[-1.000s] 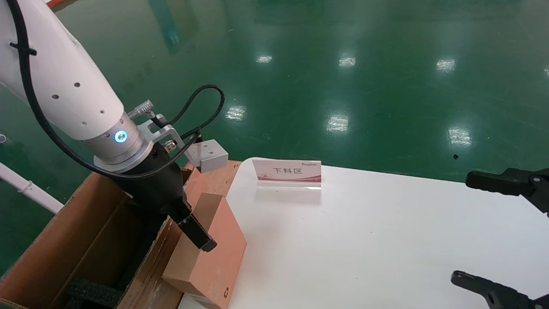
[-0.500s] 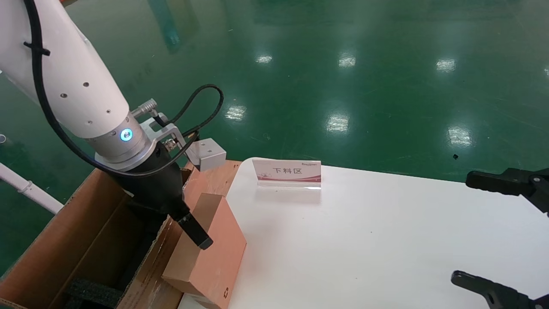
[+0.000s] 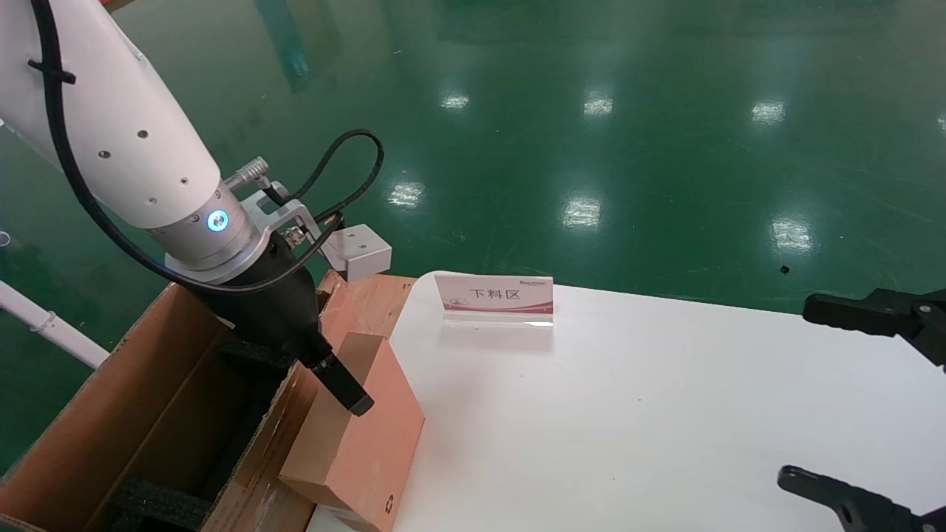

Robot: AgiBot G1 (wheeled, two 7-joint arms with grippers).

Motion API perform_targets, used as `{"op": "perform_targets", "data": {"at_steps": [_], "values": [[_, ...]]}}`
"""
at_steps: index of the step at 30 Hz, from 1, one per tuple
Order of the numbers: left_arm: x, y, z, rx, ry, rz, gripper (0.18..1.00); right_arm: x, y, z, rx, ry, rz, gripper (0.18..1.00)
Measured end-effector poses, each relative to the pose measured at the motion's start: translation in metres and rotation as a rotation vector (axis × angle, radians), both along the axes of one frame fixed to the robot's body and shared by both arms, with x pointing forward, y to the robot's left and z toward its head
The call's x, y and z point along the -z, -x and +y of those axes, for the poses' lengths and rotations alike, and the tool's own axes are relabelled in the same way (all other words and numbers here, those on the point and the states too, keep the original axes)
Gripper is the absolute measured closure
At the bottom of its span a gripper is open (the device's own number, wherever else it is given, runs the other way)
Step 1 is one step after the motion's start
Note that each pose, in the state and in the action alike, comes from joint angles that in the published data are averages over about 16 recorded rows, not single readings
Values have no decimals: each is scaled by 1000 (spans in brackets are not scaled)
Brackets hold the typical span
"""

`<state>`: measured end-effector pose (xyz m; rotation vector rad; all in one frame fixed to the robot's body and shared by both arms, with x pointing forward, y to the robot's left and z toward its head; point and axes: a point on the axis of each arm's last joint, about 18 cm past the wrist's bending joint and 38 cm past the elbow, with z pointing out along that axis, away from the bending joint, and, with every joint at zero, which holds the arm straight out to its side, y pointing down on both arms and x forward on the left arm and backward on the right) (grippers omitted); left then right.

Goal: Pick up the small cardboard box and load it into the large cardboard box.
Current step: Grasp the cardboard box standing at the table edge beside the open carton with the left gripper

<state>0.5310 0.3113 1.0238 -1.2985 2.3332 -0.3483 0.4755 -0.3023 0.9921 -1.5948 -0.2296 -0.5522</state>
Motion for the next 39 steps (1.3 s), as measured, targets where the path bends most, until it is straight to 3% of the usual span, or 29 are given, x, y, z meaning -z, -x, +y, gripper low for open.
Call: {"op": "perform_targets", "data": {"at_steps": [39], "values": [[14, 3, 2, -29, 43, 68, 184, 0, 0, 0, 0, 0, 0, 178]]}}
